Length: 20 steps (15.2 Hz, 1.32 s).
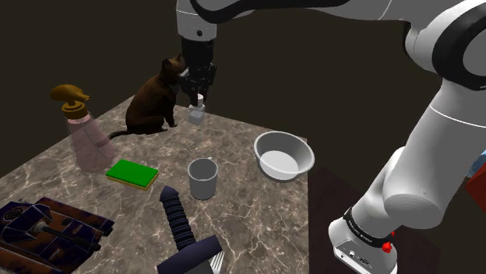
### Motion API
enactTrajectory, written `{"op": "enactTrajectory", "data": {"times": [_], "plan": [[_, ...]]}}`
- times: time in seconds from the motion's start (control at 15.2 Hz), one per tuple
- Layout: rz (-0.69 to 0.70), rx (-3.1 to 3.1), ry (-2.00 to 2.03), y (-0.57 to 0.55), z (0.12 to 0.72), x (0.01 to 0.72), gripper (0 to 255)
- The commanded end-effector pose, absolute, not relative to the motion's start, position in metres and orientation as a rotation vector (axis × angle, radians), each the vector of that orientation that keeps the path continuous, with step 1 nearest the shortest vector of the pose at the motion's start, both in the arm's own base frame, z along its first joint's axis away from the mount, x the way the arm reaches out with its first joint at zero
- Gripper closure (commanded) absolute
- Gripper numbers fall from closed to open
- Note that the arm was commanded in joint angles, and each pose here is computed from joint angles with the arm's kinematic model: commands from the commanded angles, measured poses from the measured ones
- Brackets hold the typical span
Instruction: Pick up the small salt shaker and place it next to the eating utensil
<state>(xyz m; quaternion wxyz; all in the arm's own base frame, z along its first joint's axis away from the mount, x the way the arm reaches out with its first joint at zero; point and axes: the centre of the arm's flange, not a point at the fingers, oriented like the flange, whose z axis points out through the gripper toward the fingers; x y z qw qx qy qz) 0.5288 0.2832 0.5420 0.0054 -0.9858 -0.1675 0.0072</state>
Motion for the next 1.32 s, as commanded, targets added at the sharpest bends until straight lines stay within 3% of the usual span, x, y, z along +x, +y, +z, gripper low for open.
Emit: {"op": "enactTrajectory", "data": {"times": [0.0, 1.06, 1.25], "plan": [[0.022, -3.087, -0.522, 0.298, 0.539, 0.506, 255], [0.022, -3.087, -0.522, 0.4, 0.54, 0.318, 255], [0.022, -3.087, -0.522, 0.4, 0.524, 0.318, 255]]}}
